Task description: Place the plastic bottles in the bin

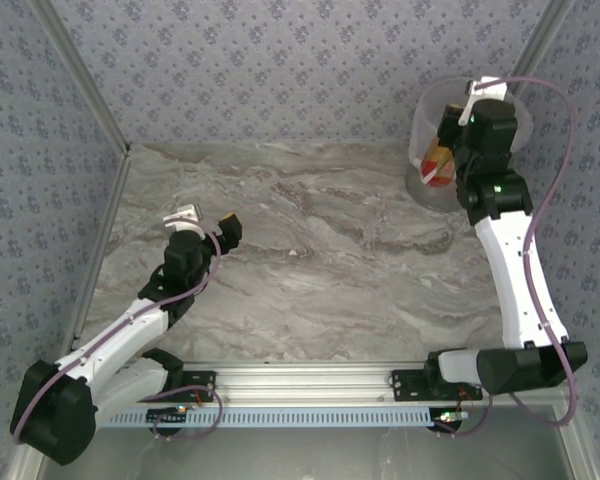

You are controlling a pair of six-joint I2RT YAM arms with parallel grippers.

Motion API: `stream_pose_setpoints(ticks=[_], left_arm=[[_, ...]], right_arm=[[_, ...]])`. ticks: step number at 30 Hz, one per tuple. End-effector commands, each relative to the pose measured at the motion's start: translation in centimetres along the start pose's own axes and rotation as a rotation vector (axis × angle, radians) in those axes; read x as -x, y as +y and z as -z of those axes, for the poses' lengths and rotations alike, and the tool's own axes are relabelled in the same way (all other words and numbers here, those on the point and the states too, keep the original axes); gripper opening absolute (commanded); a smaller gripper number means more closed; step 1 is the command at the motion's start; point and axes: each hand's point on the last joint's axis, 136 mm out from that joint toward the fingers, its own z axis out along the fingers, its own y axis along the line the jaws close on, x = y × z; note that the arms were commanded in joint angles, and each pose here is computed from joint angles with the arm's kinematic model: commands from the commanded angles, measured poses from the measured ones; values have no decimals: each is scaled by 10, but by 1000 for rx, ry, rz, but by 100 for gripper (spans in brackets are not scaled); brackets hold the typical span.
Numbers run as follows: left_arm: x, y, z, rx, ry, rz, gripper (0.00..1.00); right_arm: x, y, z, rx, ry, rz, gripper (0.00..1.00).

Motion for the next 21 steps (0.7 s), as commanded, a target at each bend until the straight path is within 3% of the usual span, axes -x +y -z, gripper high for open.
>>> stream_pose_setpoints(ticks=[1, 5, 8, 11, 14, 21], left_arm=[[11, -1, 4, -17, -32, 33, 99], [10, 0, 3, -19, -33, 44, 99], [11, -4, 4, -34, -28, 45, 99], [12, -4, 7, -41, -26, 42, 99], [12, 0, 11, -26, -30, 36, 100], [13, 8, 16, -3, -41, 42, 99]], right_arm=[[49, -13, -8, -91, -157, 4, 0], [79, -25, -36, -146, -330, -94, 0], [90, -36, -61, -241, -391, -121, 0], [90, -53, -85, -336, -407, -155, 0], [83, -55, -114, -325, -385, -181, 0], [58, -46, -175, -331, -337, -32, 0]])
